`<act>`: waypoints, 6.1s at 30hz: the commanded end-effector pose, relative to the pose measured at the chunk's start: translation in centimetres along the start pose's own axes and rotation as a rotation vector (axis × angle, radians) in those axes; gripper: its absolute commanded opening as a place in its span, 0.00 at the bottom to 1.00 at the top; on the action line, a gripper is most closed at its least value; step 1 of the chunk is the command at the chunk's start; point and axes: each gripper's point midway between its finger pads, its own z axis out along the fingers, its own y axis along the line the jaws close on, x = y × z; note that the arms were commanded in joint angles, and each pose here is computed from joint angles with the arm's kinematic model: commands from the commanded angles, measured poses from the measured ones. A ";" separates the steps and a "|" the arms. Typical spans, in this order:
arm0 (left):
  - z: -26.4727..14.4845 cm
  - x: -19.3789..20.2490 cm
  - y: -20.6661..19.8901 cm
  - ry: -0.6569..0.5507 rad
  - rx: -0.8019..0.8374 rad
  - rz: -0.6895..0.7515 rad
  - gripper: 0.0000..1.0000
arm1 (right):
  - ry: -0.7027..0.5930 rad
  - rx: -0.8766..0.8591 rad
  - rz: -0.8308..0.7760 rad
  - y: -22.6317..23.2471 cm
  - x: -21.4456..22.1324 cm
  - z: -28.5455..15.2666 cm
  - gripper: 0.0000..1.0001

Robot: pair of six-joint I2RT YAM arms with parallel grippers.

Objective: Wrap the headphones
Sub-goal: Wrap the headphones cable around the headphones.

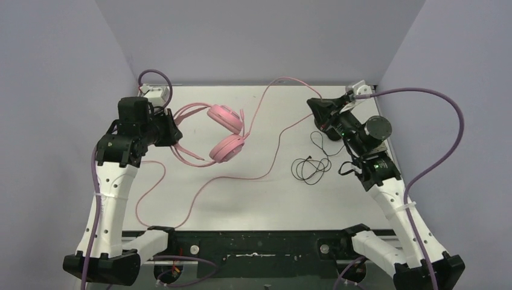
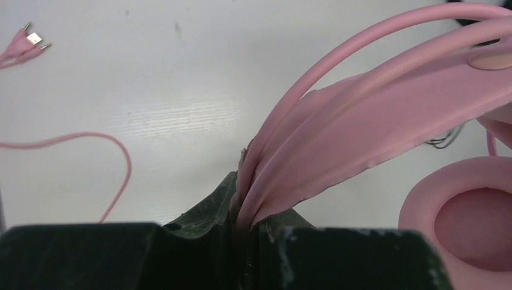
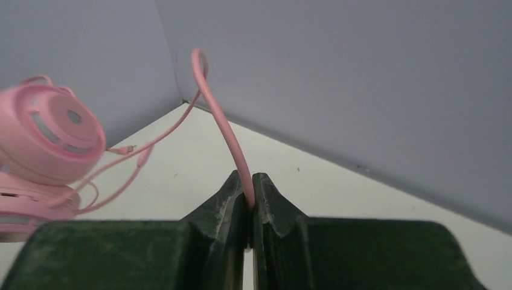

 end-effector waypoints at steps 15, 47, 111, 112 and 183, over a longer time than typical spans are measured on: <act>9.3 1.5 1.7 0.091 -0.143 0.230 0.00 | 0.145 -0.606 -0.407 13.9 -9.3 0.8 0.00; 9.0 -6.4 -3.6 -0.271 -0.211 0.206 0.00 | 0.360 -0.733 -0.259 22.0 -5.6 2.0 0.00; -2.0 -9.5 -11.7 -0.152 0.842 -0.345 0.00 | 0.338 -0.402 0.226 12.4 11.4 3.7 0.00; -2.3 -9.2 -12.0 -0.146 0.855 -0.341 0.00 | 0.315 -0.397 0.230 12.3 11.2 4.3 0.00; -8.2 -9.6 -10.8 -0.256 0.599 -0.302 0.00 | 0.252 -0.175 0.129 3.8 20.9 -2.5 0.00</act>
